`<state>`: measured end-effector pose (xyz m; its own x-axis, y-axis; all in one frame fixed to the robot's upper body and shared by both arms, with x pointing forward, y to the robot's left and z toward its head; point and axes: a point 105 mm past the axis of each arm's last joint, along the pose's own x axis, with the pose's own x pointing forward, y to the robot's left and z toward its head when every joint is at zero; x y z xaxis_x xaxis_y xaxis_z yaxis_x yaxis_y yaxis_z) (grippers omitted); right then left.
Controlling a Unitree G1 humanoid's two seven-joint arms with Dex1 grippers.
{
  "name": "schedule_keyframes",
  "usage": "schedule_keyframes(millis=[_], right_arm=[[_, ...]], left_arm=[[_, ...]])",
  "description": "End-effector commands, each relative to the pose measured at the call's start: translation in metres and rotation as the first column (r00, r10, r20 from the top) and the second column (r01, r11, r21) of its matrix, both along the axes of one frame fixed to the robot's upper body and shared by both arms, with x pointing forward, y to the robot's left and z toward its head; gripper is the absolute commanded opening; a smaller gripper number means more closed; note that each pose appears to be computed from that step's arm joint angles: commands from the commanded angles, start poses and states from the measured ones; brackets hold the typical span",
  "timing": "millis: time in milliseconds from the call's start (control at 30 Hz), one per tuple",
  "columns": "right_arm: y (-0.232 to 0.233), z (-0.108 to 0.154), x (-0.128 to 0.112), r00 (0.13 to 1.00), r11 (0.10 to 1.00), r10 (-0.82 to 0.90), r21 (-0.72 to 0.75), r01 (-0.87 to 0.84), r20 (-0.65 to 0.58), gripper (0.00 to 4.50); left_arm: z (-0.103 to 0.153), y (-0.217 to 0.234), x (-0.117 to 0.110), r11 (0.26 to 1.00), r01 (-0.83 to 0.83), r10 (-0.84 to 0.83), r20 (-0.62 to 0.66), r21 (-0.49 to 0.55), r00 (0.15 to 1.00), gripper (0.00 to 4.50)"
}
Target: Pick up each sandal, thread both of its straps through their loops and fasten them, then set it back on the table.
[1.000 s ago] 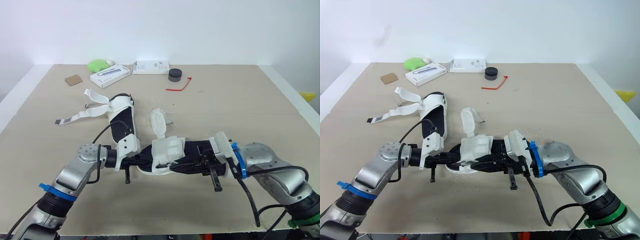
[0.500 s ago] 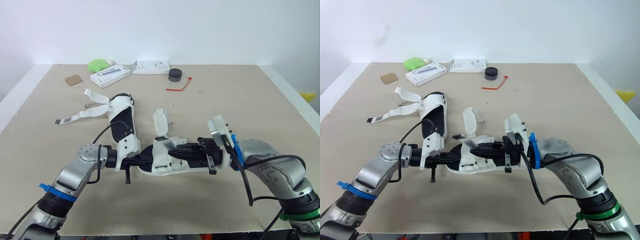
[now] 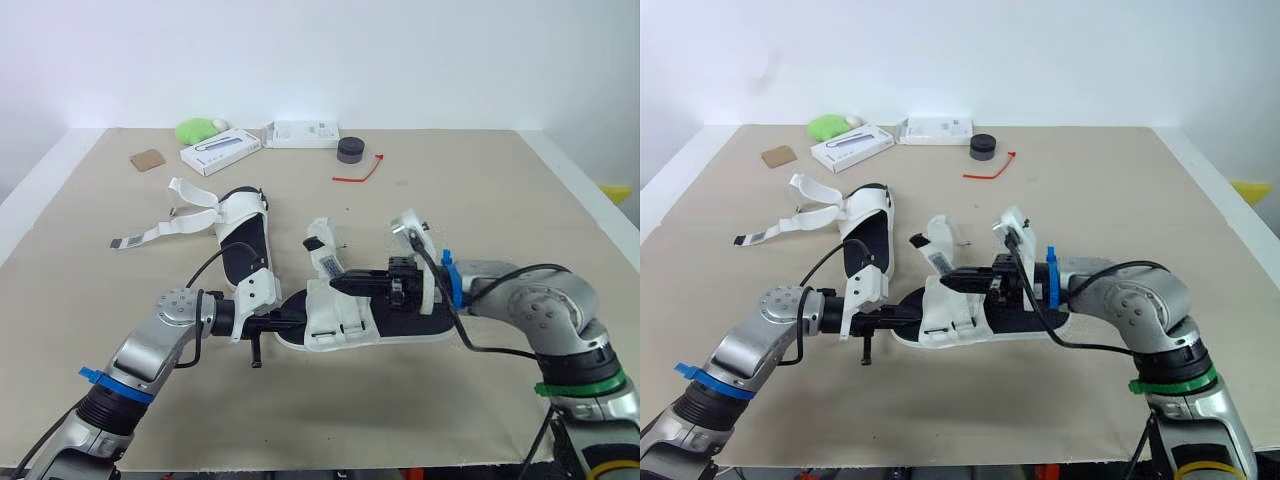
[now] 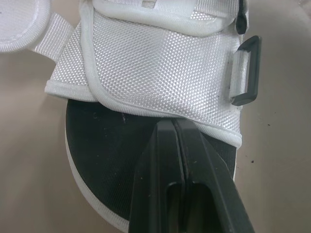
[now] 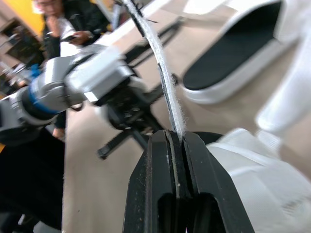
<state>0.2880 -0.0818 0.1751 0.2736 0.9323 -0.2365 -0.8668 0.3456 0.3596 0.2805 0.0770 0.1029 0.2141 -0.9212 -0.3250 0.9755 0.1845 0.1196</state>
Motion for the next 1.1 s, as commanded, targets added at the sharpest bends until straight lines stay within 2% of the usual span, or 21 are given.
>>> schedule_keyframes(millis=[33, 467, 667, 733, 767, 800, 900, 933, 1033, 1100], right_arm=[[-0.007, 0.009, 0.008, 0.999, 0.999, -0.053, 0.004, 0.053, 0.010, 0.07], [-0.020, -0.013, 0.017, 0.976, 0.983, -0.184, -0.051, 0.179, -0.115, 0.07], [-0.022, -0.015, 0.019, 0.960, 0.976, -0.216, -0.035, 0.213, -0.176, 0.07], [-0.022, -0.015, 0.018, 0.961, 0.977, -0.212, -0.034, 0.210, -0.179, 0.83], [-0.022, -0.014, 0.017, 0.963, 0.978, -0.209, -0.031, 0.206, -0.172, 0.92], [-0.022, -0.013, 0.016, 0.966, 0.979, -0.205, -0.029, 0.202, -0.158, 1.55], [-0.021, -0.007, 0.015, 0.982, 0.984, -0.177, -0.030, 0.176, -0.059, 2.55], [-0.021, -0.004, 0.014, 0.985, 0.985, -0.168, -0.032, 0.167, -0.028, 3.15], [-0.022, 0.001, 0.015, 0.988, 0.988, -0.145, -0.042, 0.148, 0.058, 4.46], [-0.025, 0.006, 0.016, 0.981, 0.989, -0.118, -0.069, 0.129, 0.153, 4.46]], left_arm=[[-0.009, 0.003, -0.001, 1.000, -0.022, 0.023, -0.024, 0.021, 0.999, 0.00], [-0.007, 0.003, 0.000, 1.000, -0.022, 0.023, -0.023, 0.021, 0.999, 0.00], [-0.007, 0.003, 0.000, 1.000, -0.020, 0.020, -0.024, 0.022, 1.000, 0.00], [-0.007, 0.003, 0.000, 1.000, -0.020, 0.020, -0.025, 0.022, 0.999, 0.00], [-0.007, 0.003, 0.000, 1.000, -0.020, 0.020, -0.025, 0.023, 0.999, 0.00], [-0.007, 0.003, 0.000, 1.000, -0.020, 0.021, -0.026, 0.023, 0.999, 0.00], [-0.008, 0.003, -0.001, 1.000, -0.020, 0.020, -0.027, 0.024, 0.999, 0.00], [-0.008, 0.003, -0.001, 1.000, -0.020, 0.020, -0.027, 0.024, 0.999, 0.00], [-0.008, 0.003, -0.001, 1.000, -0.018, 0.018, -0.029, 0.025, 0.999, 0.00], [-0.008, 0.003, -0.002, 1.000, -0.015, 0.016, -0.030, 0.025, 0.999, 0.00]])
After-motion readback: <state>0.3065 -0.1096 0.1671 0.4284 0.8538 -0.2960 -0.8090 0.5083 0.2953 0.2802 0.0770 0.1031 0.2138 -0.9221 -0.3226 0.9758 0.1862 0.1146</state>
